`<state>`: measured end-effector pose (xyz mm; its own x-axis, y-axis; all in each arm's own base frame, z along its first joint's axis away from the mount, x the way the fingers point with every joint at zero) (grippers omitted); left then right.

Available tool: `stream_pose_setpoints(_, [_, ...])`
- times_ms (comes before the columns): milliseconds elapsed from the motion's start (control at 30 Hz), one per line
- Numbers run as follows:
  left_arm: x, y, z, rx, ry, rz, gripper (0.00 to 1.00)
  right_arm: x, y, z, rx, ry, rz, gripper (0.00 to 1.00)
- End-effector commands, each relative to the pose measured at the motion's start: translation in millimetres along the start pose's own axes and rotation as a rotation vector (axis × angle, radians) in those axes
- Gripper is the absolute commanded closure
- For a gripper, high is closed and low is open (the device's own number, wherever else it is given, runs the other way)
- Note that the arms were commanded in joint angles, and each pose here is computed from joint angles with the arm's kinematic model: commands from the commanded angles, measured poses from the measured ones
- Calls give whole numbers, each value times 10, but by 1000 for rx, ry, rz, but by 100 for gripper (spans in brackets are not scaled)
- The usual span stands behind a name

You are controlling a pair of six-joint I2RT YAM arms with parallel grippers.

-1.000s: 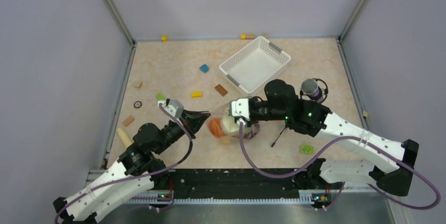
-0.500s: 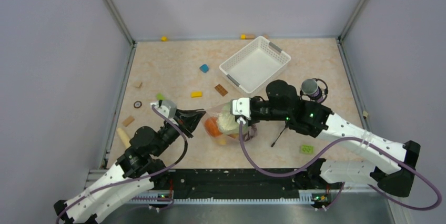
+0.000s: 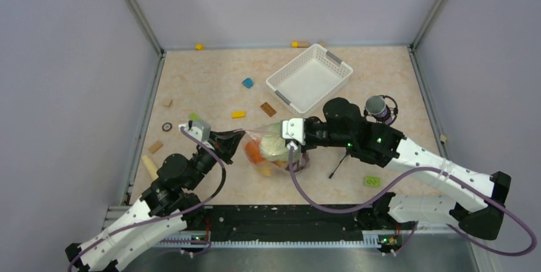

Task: Place the food in the zip-top bag and seal the zipper
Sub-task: Zip the zipper food storage bag at the center of the board.

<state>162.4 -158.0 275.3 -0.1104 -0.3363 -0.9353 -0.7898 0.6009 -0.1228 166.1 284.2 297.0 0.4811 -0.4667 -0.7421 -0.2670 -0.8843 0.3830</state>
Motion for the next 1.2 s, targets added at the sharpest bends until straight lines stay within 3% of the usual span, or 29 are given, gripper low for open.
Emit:
stream_pose_setpoints(0, [-313,50,244,-169,-1,-143,100,24,201,-172,75,6,51,100])
stream_pose_setpoints(467, [-333,201,419,-272,22,-177,100,70,83,-198,60,-18,88,100])
stream_pose_setpoints(733, [-394,316,690,-478,82,-233,100,69,106,-190,62,-18,86,100])
stream_pose_setpoints(1167, [-434,420,786,-569,135,-246,100,91,116,-164,59,-25,90,100])
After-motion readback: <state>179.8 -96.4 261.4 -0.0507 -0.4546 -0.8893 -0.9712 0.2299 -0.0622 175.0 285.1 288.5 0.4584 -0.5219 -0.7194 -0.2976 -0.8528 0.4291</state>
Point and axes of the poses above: each gripper's point midway between its finger pads, its own y axis back along the fingers, its own z axis along the line the jaws close on, x = y × z, the point moved 3 cm from there along y, back along the fingers, and after that the axes turned 3 degrees about y, right-handed, at the moved point
